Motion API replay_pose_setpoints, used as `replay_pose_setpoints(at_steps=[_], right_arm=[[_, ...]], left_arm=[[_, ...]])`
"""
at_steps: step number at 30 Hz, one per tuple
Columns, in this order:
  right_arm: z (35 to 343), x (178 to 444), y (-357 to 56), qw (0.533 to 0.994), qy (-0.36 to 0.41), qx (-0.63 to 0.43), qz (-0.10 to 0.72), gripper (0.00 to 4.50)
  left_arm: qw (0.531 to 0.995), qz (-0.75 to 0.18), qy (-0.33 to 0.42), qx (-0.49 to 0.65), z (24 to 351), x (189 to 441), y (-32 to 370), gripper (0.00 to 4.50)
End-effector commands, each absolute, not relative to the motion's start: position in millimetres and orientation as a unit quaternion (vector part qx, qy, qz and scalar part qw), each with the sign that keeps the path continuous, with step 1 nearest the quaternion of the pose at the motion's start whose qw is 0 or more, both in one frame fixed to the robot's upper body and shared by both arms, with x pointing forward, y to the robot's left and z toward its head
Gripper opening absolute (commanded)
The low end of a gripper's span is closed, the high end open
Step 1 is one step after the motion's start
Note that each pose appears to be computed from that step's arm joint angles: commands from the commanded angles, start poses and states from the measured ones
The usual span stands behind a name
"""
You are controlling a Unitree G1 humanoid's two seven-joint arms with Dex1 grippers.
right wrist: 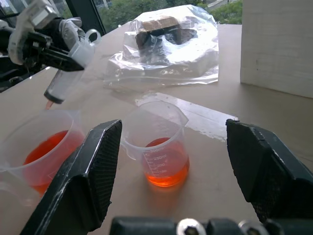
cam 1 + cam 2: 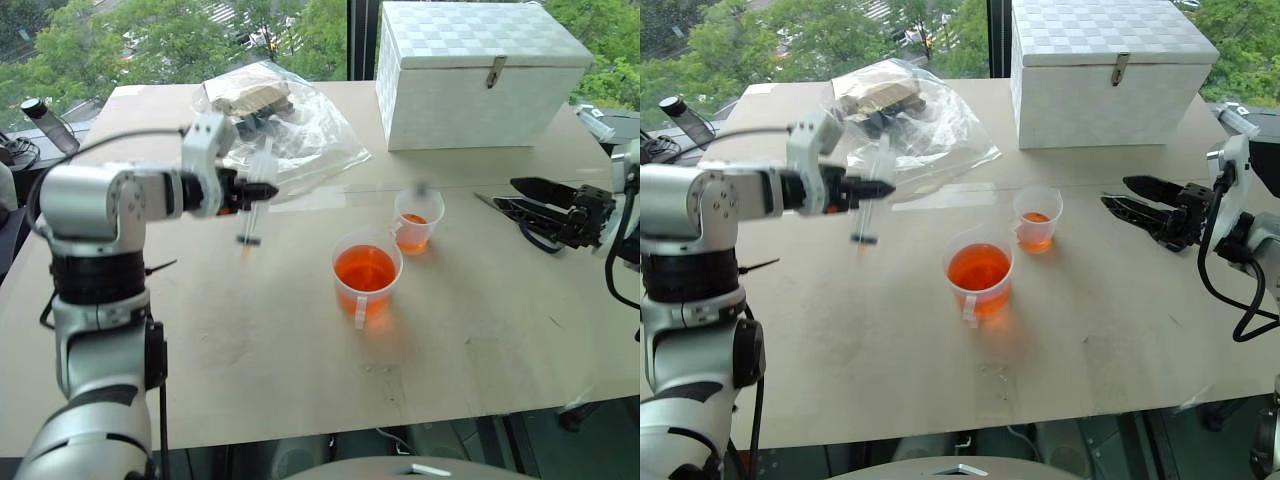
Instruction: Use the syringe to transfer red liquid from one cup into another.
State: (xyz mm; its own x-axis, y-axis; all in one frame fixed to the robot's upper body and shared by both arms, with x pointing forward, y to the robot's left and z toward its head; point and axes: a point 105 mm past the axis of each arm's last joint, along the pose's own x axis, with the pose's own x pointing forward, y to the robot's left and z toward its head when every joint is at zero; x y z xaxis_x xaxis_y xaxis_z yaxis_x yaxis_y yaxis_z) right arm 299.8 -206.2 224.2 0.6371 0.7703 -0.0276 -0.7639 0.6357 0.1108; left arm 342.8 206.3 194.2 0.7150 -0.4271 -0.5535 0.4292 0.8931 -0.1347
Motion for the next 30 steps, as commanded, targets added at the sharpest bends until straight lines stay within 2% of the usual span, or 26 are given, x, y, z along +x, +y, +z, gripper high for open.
replay_pose_setpoints(at_steps=[1, 3, 4, 7, 8, 11, 13, 15, 16, 17, 20, 22, 25, 30], right_arm=[[232.7, 295.4, -199.0, 0.896, 0.022, 0.033, 0.443, 3.6], [230.4, 295.0, -196.0, 0.893, 0.028, 0.028, 0.449, 3.67], [228.3, 295.4, -195.6, 0.892, 0.032, 0.019, 0.45, 3.67], [220.0, 294.6, -200.9, 0.891, 0.05, 0.002, 0.45, 3.67], [214.5, 292.0, -203.6, 0.891, 0.062, -0.005, 0.45, 3.67], [185.1, 278.1, -214.9, 0.889, 0.1, -0.035, 0.445, 3.67], [159.4, 264.1, -222.6, 0.889, 0.114, -0.056, 0.44, 3.67], [138.9, 252.7, -227.3, 0.892, 0.12, -0.075, 0.429, 3.67], [131.8, 248.6, -228.4, 0.897, 0.119, -0.064, 0.42, 3.67], [127.4, 246.2, -229.3, 0.903, 0.114, -0.054, 0.411, 3.67], [118.9, 239.1, -229.7, 0.909, 0.093, -0.05, 0.402, 4.46], [116.3, 235.2, -230.1, 0.913, 0.081, -0.039, 0.398, 4.46], [104.5, 229.9, -233.7, 0.916, 0.085, -0.048, 0.39, 4.46], [90.7, 227.0, -249.9, 0.925, 0.095, -0.039, 0.366, 4.46]], left_arm=[[0.93, -0.205, 0.305, 0.022, 183.1, 327.3, 215.2, 1.38], [0.929, -0.202, 0.308, 0.03, 172.3, 326.8, 218.8, 2.46], [0.928, -0.207, 0.309, 0.028, 168.8, 327.1, 218.1, 2.67], [0.938, -0.181, 0.292, 0.04, 164.4, 334.4, 224.7, 4.15], [0.943, -0.178, 0.279, 0.043, 165.6, 335.7, 225.5, 4.47], [0.959, -0.195, 0.193, 0.068, 184.2, 338.2, 221.8, 4.47], [0.971, -0.216, 0.08, 0.069, 214.3, 334.8, 212.4, 4.47], [0.964, -0.264, 0.007, 0.04, 233.1, 318.6, 199.4, 4.47], [0.955, -0.293, -0.007, 0.036, 231.5, 304.1, 192.8, 4.47], [0.949, -0.314, -0.012, 0.04, 227.3, 292.0, 188.2, 4.47], [0.936, -0.344, 0.032, 0.068, 185.9, 254.3, 183.1, 4.5], [0.931, -0.354, 0.062, 0.066, 156.4, 227.8, 178.9, 4.5], [0.929, -0.35, 0.104, 0.06, 120.7, 201.5, 176.9, 4.5], [0.931, -0.333, 0.126, 0.084, 85.5, 175.9, 176.5, 4.5]])
